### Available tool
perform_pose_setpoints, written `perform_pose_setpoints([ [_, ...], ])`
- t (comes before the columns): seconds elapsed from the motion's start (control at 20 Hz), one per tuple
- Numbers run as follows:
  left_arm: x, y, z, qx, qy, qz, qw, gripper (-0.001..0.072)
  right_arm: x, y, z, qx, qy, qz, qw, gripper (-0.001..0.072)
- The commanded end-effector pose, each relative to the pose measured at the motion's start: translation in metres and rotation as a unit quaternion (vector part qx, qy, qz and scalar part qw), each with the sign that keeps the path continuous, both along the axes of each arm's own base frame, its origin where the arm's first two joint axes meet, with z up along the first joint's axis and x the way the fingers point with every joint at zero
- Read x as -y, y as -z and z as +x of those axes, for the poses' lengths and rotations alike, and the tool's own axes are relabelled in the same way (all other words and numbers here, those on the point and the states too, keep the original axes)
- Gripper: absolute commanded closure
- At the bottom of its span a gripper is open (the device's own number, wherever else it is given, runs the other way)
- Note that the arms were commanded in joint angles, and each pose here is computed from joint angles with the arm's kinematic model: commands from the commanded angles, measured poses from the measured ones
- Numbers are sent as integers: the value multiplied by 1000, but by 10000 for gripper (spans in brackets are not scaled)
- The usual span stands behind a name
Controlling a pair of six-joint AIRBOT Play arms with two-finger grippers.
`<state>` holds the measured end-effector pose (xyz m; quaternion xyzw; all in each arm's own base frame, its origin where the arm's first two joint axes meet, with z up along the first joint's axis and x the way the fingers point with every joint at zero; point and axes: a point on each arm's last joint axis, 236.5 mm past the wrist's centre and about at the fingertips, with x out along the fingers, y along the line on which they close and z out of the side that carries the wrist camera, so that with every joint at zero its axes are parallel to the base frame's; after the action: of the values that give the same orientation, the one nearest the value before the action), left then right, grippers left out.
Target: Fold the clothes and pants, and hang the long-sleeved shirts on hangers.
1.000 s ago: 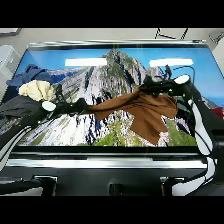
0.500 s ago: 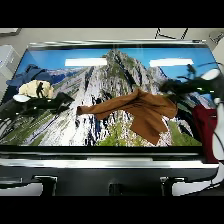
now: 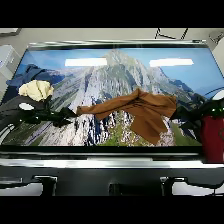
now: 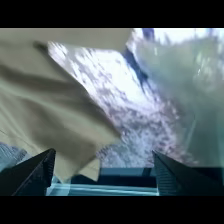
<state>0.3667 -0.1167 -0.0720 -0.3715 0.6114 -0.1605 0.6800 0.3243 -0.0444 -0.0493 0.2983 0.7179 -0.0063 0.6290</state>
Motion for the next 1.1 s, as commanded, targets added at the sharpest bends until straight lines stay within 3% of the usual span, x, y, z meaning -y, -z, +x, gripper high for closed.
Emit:
perform_pose_setpoints([
  [0.0, -3, 6, 19, 37, -18, 28, 999, -13, -10, 13, -29, -27, -8, 12, 1000, 30],
  [0.3, -8, 12, 34, 48, -45, 34, 997, -13, -39, 13, -35, -17, -5, 69, 997, 30],
  [0.75, 17, 19, 60, 60, -29, 22, 998, -11, -56, 25, -62, -27, 5, 85, 996, 30],
  [0.85, 18, 22, 68, 70, -38, 31, 996, 179, -59, 22, -59, -22, 10, 93, 995, 30],
  [0.95, 13, 24, 75, 80, -50, 42, 995, 239, -60, 21, -58, -19, 11, 94, 995, 30],
  [1.05, 14, 25, 75, 79, -50, 43, 995, 508, -60, 21, -58, -19, 11, 94, 995, 30],
])
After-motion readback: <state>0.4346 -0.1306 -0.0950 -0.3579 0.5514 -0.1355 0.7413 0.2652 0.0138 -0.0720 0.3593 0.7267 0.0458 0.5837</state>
